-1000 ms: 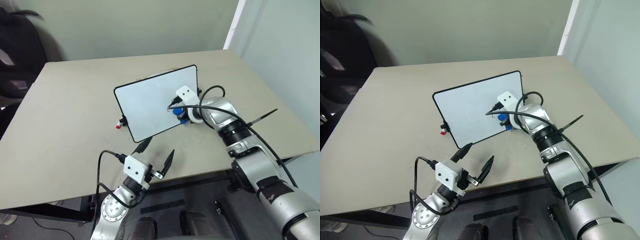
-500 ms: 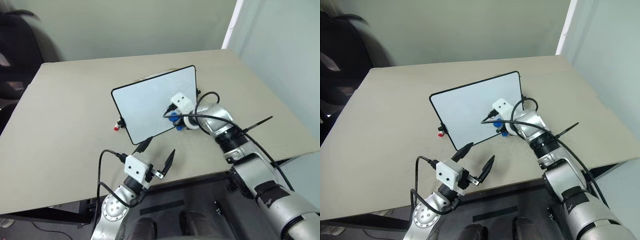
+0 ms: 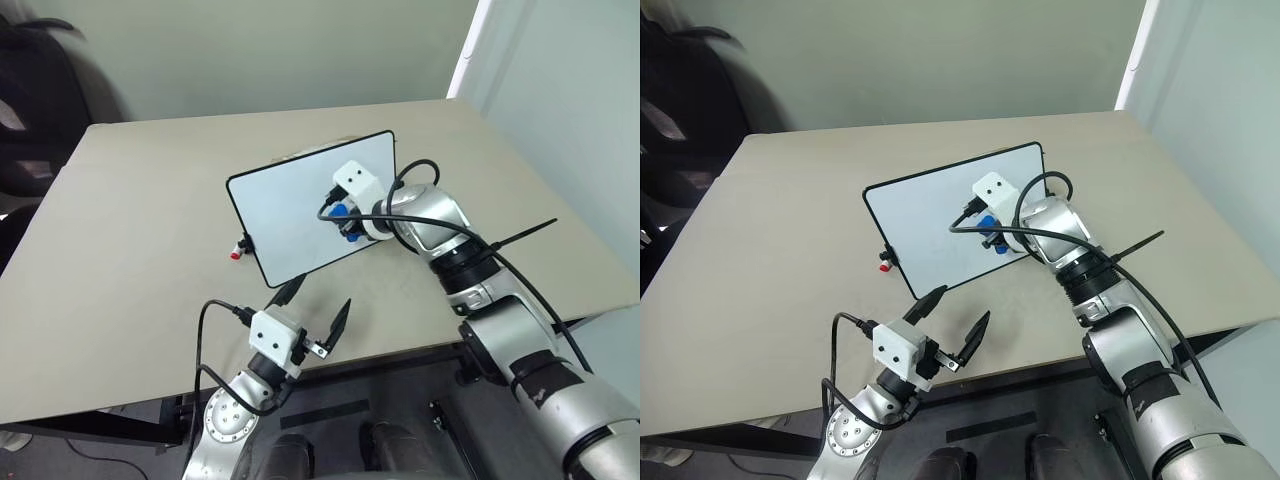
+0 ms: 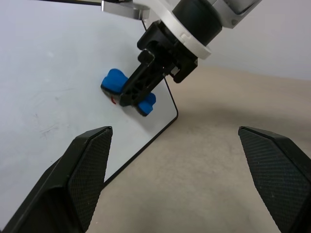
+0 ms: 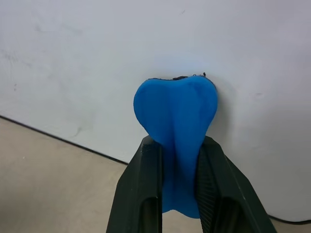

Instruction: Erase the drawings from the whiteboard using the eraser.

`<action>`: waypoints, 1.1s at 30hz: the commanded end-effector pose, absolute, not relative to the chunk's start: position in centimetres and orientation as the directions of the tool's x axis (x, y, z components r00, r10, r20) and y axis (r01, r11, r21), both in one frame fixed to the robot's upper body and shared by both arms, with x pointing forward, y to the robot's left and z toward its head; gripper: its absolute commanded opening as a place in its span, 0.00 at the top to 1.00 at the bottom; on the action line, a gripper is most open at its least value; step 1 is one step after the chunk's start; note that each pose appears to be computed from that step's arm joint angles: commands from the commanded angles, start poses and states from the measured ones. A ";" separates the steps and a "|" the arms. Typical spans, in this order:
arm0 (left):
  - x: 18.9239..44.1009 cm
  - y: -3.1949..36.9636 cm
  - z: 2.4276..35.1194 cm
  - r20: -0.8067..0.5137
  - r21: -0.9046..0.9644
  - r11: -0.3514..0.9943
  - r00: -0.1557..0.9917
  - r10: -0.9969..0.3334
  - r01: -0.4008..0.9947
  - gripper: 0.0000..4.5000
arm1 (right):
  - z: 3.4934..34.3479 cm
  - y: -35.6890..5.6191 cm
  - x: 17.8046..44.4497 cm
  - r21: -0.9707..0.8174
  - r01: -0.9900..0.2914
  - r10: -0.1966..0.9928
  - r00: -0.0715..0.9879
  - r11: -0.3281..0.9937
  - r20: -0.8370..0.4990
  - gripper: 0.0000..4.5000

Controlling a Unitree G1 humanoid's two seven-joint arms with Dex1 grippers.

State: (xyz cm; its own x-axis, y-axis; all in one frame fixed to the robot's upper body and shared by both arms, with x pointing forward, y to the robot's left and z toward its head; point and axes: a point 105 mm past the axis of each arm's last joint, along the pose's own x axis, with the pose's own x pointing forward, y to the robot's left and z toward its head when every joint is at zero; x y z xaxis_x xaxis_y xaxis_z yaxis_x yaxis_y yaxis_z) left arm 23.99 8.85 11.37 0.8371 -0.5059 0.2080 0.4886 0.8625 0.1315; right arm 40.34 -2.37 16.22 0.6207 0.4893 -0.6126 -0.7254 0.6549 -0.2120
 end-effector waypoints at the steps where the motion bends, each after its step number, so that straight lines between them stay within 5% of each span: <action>1: 23.7 8.6 12.1 0.242 0.142 0.861 0.826 -0.509 0.488 0.00 | 14.8 -2.1 39.9 -0.200 -0.741 0.492 0.597 0.641 -0.634 0.83; 8: 23.6 8.8 12.3 0.245 0.146 0.862 0.826 -0.507 0.486 0.00 | 12.3 -2.0 39.2 -0.178 -0.754 0.472 0.557 0.632 -0.683 0.83; 20: 23.6 8.8 12.3 0.246 0.143 0.862 0.827 -0.506 0.485 0.00 | 18.2 -1.9 40.7 -0.232 -0.721 0.511 0.645 0.653 -0.568 0.83; 28: 23.9 8.8 12.2 0.250 0.140 0.866 0.829 -0.500 0.480 0.00 | 13.1 -1.9 39.6 -0.198 -0.751 0.475 0.575 0.630 -0.667 0.83; 33: 23.9 8.8 12.2 0.252 0.141 0.868 0.830 -0.497 0.477 0.00 | 13.5 -1.7 39.6 -0.201 -0.755 0.483 0.575 0.625 -0.661 0.83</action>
